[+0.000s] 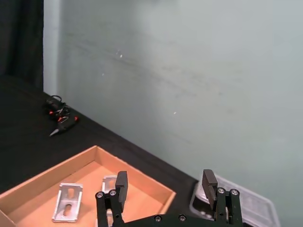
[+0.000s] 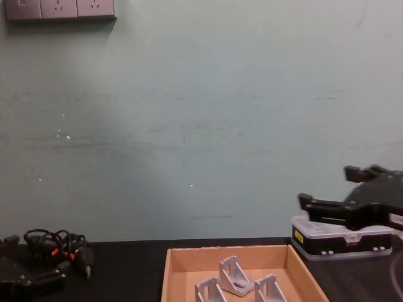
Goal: Use one hand to pick up the angle iron from the table and place it into the box.
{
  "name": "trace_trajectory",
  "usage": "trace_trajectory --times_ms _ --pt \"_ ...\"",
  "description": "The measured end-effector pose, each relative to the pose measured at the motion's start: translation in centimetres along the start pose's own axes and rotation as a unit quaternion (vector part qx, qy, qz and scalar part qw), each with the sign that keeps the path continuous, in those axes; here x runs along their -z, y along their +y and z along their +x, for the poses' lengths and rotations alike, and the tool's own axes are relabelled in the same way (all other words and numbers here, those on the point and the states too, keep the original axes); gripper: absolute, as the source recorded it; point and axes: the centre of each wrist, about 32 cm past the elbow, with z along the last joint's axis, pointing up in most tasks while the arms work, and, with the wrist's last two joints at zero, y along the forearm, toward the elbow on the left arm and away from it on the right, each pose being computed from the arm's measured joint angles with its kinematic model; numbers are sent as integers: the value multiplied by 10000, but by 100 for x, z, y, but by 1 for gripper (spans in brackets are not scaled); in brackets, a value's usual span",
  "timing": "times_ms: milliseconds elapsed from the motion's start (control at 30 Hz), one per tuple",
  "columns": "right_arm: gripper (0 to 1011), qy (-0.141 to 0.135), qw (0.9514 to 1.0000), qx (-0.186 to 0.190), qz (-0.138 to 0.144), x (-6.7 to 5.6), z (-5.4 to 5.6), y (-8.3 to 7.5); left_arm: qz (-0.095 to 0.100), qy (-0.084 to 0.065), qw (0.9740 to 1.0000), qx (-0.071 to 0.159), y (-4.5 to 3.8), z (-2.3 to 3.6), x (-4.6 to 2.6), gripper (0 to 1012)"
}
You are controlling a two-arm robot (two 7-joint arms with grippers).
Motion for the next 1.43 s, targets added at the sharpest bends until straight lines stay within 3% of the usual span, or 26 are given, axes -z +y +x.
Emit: trace_trajectory --times_ms 200,467,1433 --pt "1002 -156 9994 219 228 151 16 -214 0 0 10000 0 0 0 0 1000" --pt "1002 -165 9987 324 347 331 2 -374 -1 0 10000 0 0 0 0 1000" --pt "1002 -167 9988 298 337 300 1 -347 0 0 10000 0 0 0 0 1000"
